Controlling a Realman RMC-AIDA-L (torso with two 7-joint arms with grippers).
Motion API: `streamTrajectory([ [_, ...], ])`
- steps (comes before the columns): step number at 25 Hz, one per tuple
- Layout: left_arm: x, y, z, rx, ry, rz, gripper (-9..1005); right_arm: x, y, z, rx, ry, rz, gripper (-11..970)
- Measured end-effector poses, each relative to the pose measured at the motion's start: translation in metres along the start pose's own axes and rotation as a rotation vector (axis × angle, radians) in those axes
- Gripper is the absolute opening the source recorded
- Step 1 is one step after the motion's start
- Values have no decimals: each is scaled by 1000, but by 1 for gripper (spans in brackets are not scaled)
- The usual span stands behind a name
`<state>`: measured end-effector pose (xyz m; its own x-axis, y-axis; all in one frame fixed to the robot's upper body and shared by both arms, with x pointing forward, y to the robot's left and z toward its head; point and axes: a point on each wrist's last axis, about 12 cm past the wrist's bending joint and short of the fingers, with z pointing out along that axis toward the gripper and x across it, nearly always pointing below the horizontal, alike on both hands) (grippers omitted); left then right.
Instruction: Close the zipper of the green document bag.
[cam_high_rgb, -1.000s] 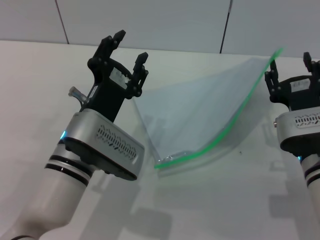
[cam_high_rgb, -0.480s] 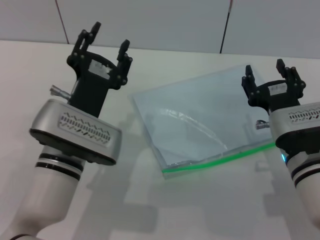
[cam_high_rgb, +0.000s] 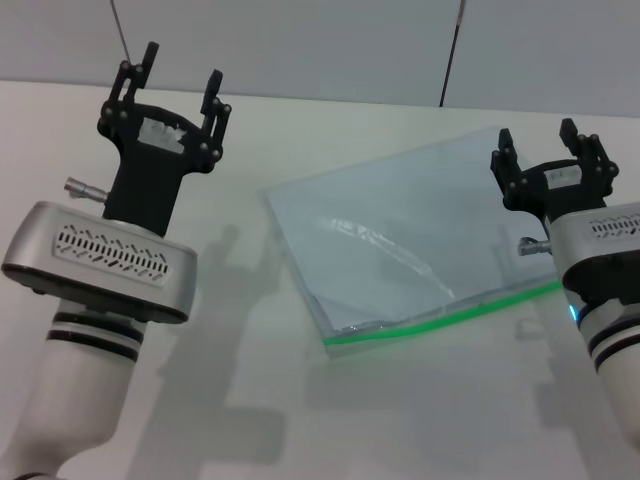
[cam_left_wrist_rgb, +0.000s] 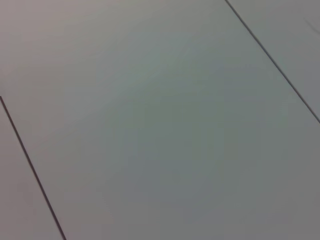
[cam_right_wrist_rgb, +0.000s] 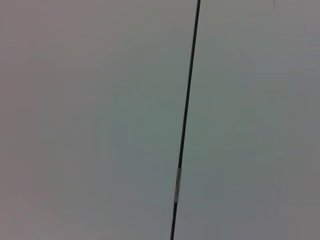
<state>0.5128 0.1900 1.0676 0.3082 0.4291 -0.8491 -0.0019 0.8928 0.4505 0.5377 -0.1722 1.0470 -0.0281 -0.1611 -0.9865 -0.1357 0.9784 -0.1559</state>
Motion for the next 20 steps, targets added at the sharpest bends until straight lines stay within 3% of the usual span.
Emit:
streamTrajectory([
  [20, 6, 6, -2, -24, 14, -45, 631, 0, -1, 2, -4, 1, 8, 686],
])
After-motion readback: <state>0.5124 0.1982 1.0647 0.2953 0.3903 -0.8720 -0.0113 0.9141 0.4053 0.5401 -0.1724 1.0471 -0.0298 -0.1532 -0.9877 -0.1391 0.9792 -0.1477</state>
